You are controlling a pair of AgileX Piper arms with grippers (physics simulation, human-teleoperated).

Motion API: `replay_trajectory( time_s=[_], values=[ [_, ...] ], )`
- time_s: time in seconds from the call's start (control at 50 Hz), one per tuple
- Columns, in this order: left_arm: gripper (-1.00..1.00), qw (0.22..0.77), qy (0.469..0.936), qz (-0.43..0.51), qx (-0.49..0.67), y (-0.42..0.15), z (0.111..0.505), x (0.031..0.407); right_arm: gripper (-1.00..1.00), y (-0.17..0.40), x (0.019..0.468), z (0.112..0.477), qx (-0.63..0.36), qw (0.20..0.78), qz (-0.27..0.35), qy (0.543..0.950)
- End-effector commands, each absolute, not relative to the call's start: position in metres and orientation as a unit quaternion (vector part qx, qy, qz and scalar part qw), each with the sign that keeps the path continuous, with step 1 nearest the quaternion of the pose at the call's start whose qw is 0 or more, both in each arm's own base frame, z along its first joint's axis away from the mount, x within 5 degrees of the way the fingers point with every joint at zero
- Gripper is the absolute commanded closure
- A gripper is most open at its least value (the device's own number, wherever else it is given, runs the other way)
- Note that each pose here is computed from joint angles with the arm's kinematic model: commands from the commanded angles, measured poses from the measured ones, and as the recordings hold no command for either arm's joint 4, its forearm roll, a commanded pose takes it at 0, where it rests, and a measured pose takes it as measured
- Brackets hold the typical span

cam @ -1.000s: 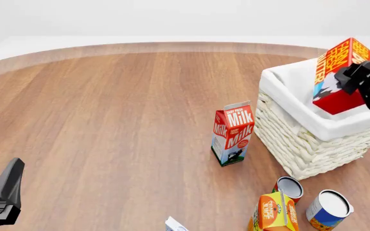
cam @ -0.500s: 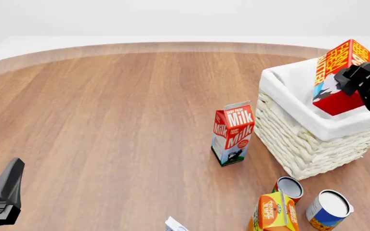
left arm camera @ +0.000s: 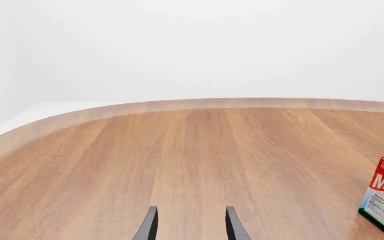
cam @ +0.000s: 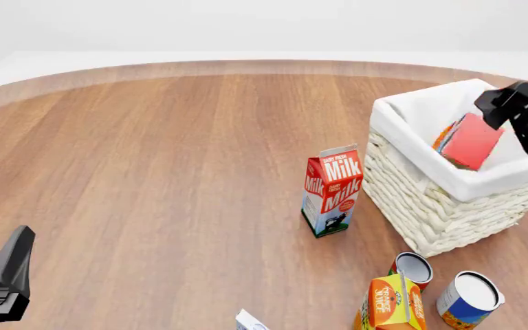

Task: Pick up the cream cheese box and the butter, and put them in the basket.

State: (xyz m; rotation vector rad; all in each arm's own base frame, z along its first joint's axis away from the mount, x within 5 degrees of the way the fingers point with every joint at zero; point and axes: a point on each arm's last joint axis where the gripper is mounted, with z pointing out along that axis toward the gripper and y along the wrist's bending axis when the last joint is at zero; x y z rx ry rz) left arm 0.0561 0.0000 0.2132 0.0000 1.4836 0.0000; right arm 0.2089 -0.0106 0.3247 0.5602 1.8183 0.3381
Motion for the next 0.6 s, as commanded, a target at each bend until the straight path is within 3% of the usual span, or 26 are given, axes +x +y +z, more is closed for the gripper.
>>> replay_trajectory(
  time_s=[0.02, 0.34, 0.6],
  values=[
    [-1.00, 0.737, 0.676, 0.000, 0.000, 0.000, 0.213, 0.056, -1.00, -0.011, 0.208, 0.329, 0.242, 0.573, 0.148, 0.769],
    [-1.00, 0.737, 0.676, 0.000, 0.000, 0.000, 0.213, 0.056, -1.00, -0.003, 0.205, 0.338, 0.214, 0.579, 0.152, 0.772],
    [-1.00, 0.737, 0.676, 0.000, 0.000, 0.000, 0.213, 0.056, -1.00, 0.027, 0.199, 0.375, 0.120, 0.580, 0.169, 0.788]
  ],
)
